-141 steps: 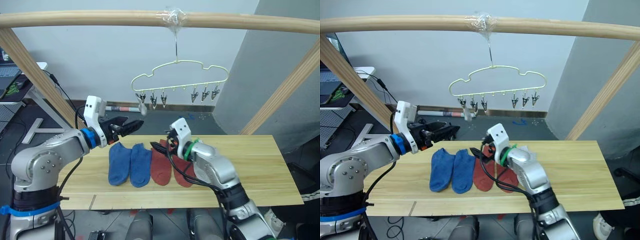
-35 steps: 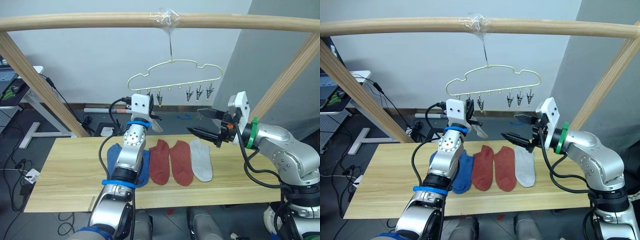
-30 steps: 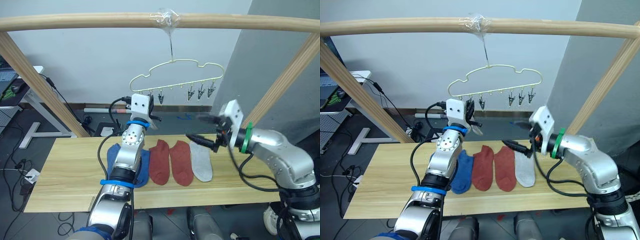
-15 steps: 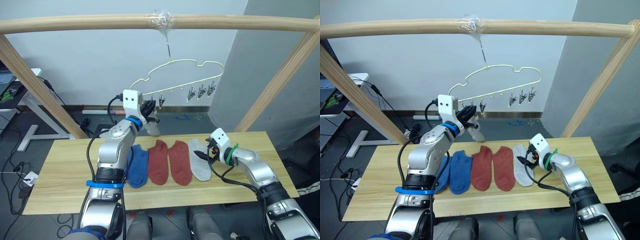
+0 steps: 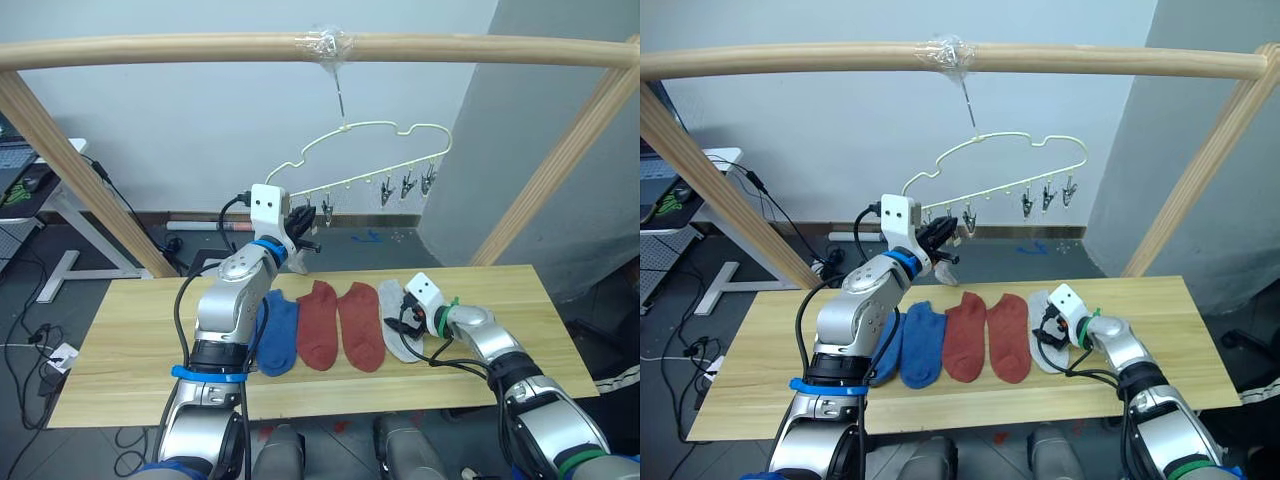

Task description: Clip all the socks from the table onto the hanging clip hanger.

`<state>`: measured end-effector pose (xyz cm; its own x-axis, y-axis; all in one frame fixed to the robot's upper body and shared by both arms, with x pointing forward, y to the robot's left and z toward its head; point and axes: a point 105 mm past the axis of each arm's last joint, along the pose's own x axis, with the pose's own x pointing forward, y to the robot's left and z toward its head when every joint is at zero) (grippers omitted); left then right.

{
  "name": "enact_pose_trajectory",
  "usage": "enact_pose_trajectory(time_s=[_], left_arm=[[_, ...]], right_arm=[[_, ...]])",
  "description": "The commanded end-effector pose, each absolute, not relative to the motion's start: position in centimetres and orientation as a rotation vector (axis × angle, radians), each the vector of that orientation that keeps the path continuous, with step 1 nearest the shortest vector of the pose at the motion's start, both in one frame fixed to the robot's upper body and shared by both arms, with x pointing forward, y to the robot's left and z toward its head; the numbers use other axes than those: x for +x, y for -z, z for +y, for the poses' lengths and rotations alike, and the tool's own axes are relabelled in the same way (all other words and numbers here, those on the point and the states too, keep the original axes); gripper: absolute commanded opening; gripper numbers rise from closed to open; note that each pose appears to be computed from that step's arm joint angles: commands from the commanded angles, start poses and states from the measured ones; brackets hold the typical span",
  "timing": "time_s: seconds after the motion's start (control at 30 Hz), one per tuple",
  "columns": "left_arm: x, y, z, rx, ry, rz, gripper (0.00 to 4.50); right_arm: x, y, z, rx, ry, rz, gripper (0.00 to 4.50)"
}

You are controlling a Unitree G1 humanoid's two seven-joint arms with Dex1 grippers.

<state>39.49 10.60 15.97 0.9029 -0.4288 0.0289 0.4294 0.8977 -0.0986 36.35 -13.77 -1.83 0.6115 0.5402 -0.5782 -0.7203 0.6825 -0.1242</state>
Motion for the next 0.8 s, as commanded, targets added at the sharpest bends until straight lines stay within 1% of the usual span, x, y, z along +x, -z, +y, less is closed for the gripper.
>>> enact_pose_trajectory(time_s=[0.03,0.1,0.13,0.2,0.37,0.4,0.47,0.53,0.67,0.73,0.8], left_arm=[[39.3,-16.2,10.4,-0.099,0.456,-0.011,0.07],[39.3,-16.1,10.4,-0.099,0.458,-0.008,0.07],[39.3,-16.1,10.4,-0.099,0.459,-0.007,0.07],[39.3,-16.1,10.5,-0.098,0.458,-0.007,0.07],[39.5,-16.2,10.5,-0.108,0.468,-0.001,0.07],[39.4,-16.2,10.4,-0.128,0.479,0.011,0.07],[39.4,-16.1,10.4,-0.171,0.499,0.036,0.07],[39.2,-16.1,10.5,-0.264,0.515,0.081,0.07],[39.0,-16.3,11.2,-0.499,0.527,0.174,0.07],[38.8,-16.5,11.5,-0.609,0.546,0.218,0.07],[38.6,-16.6,11.7,-0.656,0.557,0.242,0.07]], right_arm=[[35.8,2.8,-14.6,-0.382,-0.736,0.578,3.59],[35.7,3.0,-14.8,-0.386,-0.733,0.584,2.93],[35.6,3.0,-14.9,-0.385,-0.733,0.585,2.53],[35.6,3.0,-14.9,-0.383,-0.733,0.584,1.94],[35.4,3.1,-15.3,-0.426,-0.737,0.577,0.20],[35.4,2.8,-15.4,-0.438,-0.741,0.559,0.06],[35.2,2.1,-15.4,-0.463,-0.758,0.522,0.06],[35.0,1.0,-15.1,-0.486,-0.779,0.468,0.06],[34.2,-2.2,-13.6,-0.516,-0.814,0.343,0.06],[33.5,-4.6,-12.3,-0.557,-0.841,0.244,0.06],[33.0,-6.0,-11.6,-0.575,-0.852,0.193,0.06]])
